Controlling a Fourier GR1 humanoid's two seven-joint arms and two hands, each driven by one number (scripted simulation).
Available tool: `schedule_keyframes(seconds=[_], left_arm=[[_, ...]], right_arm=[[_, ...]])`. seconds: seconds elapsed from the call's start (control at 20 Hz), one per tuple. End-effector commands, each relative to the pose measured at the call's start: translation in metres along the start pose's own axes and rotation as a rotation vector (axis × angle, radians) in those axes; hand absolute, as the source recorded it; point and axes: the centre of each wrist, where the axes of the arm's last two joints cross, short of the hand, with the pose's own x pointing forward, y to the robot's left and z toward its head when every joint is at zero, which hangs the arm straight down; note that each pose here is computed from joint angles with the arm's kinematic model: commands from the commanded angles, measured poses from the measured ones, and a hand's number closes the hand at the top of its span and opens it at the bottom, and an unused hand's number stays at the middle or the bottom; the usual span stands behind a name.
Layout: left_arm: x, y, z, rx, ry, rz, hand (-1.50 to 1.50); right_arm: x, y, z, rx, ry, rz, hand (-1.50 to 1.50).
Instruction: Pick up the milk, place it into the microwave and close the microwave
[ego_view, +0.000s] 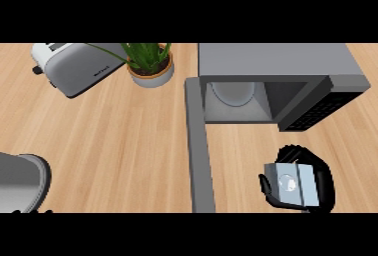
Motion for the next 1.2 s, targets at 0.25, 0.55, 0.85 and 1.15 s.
schedule_keyframes(seconds=[0.25,0.55,0.85,1.15], left_arm=[[-0.005,0.021,-0.005,0.005,-0.005,-0.022,-1.5],[-0.008,0.027,0.006,0.023,0.02,-0.003,-1.5],[-0.001,0.014,0.006,0.027,0.017,-0.009,-1.5],[0.007,0.03,-0.008,0.029,0.0,0.0,-1.5]], right_arm=[[0.016,0.043,-0.038,-0.012,-0.031,0.062,1.5],[-0.004,0.072,-0.068,0.005,0.002,0.084,1.5],[-0.02,0.085,-0.093,-0.022,0.083,0.217,1.5],[-0.056,0.087,-0.119,-0.075,0.141,0.19,1.5]])
